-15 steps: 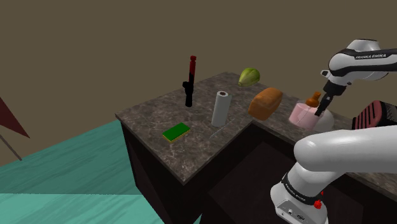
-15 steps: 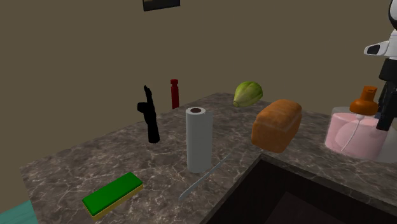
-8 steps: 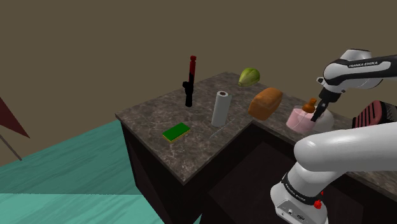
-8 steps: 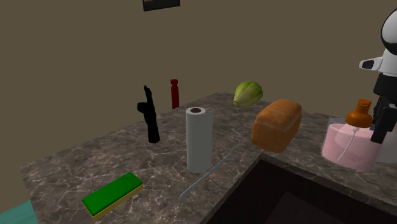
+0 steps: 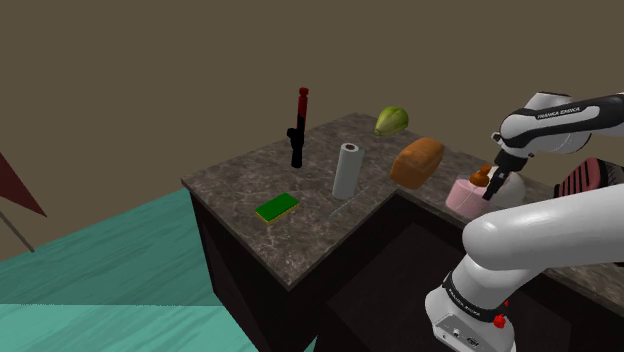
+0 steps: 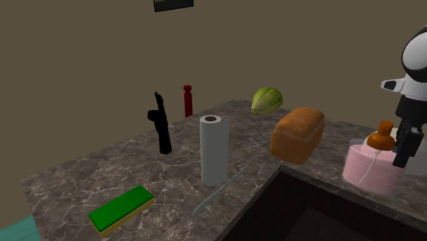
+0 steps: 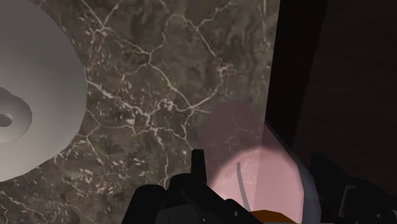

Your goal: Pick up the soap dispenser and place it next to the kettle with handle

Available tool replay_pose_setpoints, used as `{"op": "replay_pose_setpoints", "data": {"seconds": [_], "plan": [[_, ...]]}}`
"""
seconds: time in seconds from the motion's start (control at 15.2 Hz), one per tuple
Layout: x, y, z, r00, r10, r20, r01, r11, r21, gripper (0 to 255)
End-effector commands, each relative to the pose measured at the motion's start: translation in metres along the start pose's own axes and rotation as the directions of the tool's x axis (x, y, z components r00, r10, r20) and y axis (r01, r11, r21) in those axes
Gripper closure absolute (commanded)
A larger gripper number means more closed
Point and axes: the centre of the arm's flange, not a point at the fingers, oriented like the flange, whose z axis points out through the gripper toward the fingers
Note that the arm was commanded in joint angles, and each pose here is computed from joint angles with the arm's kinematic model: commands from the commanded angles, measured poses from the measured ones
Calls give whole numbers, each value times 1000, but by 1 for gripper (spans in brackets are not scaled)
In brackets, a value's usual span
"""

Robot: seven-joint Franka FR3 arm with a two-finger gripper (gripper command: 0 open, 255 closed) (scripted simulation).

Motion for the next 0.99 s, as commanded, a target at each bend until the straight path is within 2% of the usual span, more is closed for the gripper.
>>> {"op": "replay_pose_setpoints", "data": {"seconds": [0.0, 0.4, 0.46, 0.79, 0.92], "plan": [[0, 0, 3, 1000, 0, 0, 0, 1000, -1, 255], [0, 0, 3, 1000, 0, 0, 0, 1000, -1, 255], [0, 0, 3, 1000, 0, 0, 0, 1000, -1, 0], [0, 0, 3, 1000, 0, 0, 0, 1000, -1, 0], [0, 0, -24, 1000, 0, 0, 0, 1000, -1, 0]]}}
